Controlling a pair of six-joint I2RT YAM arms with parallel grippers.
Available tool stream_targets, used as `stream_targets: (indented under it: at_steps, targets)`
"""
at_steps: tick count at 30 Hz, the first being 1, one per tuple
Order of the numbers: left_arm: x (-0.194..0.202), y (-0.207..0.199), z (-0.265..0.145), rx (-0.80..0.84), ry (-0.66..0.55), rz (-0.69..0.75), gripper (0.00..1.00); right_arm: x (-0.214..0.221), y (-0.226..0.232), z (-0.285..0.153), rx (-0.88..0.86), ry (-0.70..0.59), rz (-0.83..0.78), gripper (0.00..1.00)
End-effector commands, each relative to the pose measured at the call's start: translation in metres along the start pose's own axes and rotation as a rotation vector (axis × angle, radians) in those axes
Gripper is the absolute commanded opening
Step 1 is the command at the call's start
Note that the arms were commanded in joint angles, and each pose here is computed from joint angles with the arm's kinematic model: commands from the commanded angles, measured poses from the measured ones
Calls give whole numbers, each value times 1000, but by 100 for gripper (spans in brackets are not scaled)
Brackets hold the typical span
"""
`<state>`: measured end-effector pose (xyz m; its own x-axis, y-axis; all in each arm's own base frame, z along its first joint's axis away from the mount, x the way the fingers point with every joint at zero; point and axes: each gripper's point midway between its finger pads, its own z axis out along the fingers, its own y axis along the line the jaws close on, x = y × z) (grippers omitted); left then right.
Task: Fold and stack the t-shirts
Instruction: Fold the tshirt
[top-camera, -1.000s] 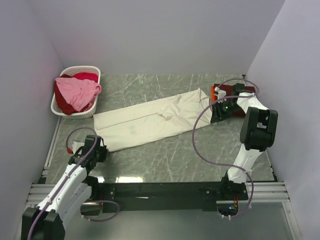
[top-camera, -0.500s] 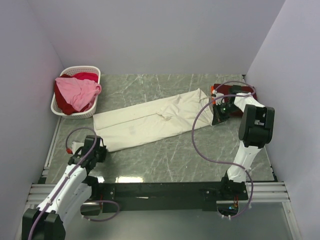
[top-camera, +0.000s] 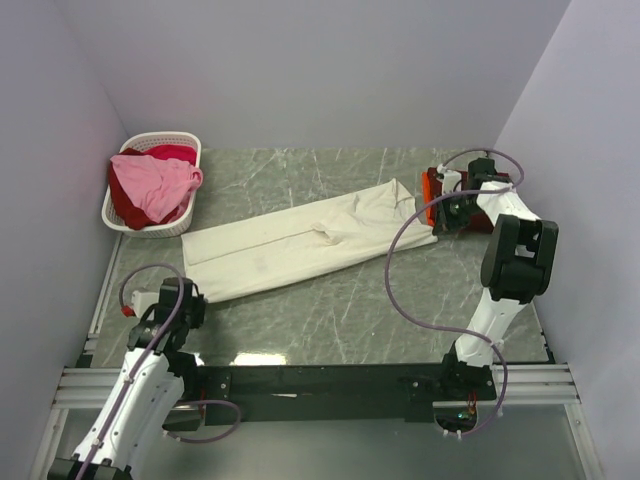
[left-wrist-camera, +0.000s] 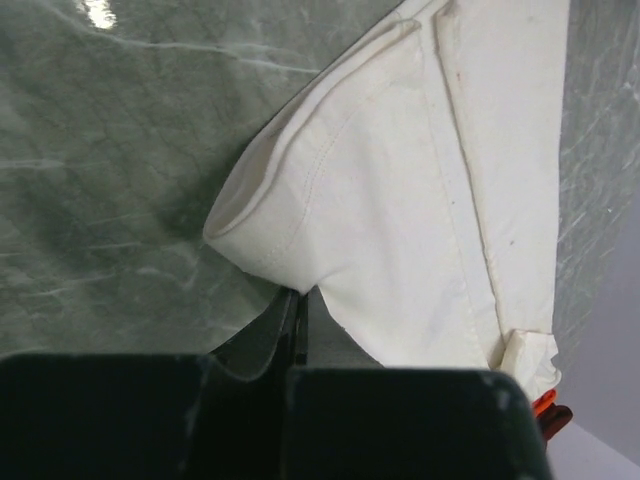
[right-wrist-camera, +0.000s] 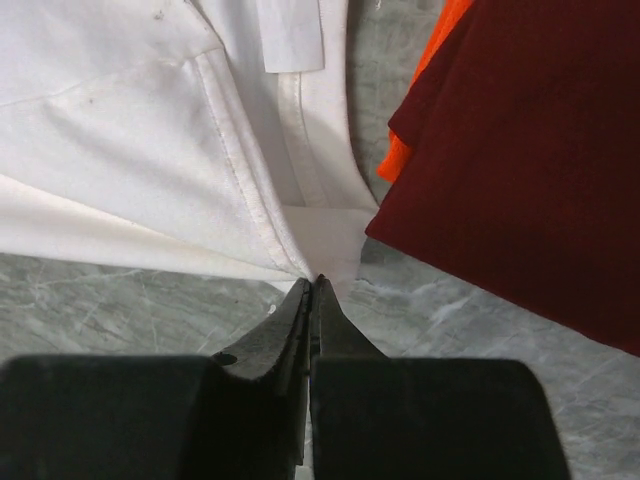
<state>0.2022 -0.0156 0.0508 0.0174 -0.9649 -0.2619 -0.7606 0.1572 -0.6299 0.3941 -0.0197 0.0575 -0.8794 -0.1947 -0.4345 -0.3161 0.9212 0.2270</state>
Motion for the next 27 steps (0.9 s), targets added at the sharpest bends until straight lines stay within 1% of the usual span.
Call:
stream_targets:
  at_steps: [1,5,9,15,20,27]
  targets:
    - [-11,23,5,-79,-62,-7,0,-10,-13,-8,43,-18,-10,0]
    - [-9,23,4,-73,-50,-9,0,2,-10,-8,21,14,-23,0]
    - [-8,22,0,-77,-37,-4,0,9,-14,-14,59,21,-33,0]
    - [-10,2,-16,-12,-21,-17,0,26,-5,-26,60,25,-53,0]
    - [-10,1,-23,-14,-10,-1,0,43,-6,-27,89,39,-52,0]
    - [-4,3,-26,-8,27,-16,0,72,-4,-31,109,72,-41,0]
